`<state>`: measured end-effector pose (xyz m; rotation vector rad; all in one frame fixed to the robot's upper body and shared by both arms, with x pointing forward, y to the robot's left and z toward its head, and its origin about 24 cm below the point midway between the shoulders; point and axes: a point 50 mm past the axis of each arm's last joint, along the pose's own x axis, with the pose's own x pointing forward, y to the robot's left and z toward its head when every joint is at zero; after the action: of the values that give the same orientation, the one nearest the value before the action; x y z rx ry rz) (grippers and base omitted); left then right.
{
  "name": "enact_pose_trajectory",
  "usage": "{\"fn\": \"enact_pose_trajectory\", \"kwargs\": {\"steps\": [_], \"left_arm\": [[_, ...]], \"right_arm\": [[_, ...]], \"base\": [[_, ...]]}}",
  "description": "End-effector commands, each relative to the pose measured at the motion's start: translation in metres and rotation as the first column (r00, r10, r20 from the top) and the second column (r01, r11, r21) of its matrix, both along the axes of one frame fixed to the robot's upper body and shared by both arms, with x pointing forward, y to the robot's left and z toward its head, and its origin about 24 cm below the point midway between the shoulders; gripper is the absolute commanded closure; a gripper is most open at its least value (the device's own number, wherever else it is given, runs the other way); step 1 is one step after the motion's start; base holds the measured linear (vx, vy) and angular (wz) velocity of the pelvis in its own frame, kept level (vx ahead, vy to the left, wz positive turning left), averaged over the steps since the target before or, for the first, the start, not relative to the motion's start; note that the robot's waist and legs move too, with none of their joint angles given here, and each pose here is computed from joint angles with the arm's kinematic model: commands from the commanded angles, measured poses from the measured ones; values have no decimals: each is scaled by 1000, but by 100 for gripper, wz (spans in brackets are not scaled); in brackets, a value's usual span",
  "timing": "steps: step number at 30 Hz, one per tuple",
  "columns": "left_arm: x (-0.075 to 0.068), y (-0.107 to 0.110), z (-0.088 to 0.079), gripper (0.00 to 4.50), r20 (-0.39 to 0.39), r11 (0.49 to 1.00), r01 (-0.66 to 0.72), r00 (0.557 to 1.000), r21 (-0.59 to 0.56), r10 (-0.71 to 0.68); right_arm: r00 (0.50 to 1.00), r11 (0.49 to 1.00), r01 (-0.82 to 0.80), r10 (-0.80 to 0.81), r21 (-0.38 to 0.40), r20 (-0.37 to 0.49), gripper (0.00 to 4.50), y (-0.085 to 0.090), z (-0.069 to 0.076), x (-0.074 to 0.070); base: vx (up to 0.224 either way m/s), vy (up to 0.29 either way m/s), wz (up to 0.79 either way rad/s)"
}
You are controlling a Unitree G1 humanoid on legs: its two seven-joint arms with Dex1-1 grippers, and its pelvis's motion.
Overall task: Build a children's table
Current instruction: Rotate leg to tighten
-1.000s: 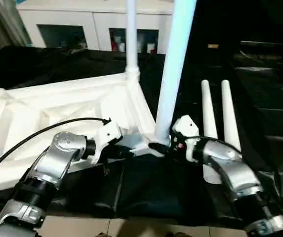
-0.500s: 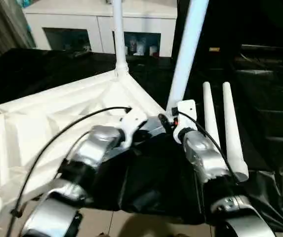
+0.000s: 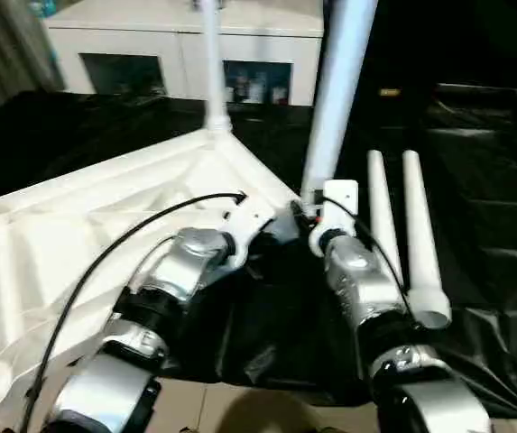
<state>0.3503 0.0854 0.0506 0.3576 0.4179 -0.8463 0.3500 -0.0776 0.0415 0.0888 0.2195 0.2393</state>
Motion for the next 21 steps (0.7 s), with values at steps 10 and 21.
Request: {"fn": "enact_pose_trajectory", "kwargs": {"steps": [10, 21], "left_arm": [[-18, 16, -3, 450, 33, 973, 226, 974, -41, -224], [-43, 36, 6, 450, -9, 897, 438, 898, -63, -440]], "right_arm": [[904, 898, -337, 392, -285, 168, 26, -33, 25, -17], [672, 648, -727, 739, -228, -47, 26, -54, 19, -53]], "base": [[0, 0, 0], [0, 0, 0]]}}
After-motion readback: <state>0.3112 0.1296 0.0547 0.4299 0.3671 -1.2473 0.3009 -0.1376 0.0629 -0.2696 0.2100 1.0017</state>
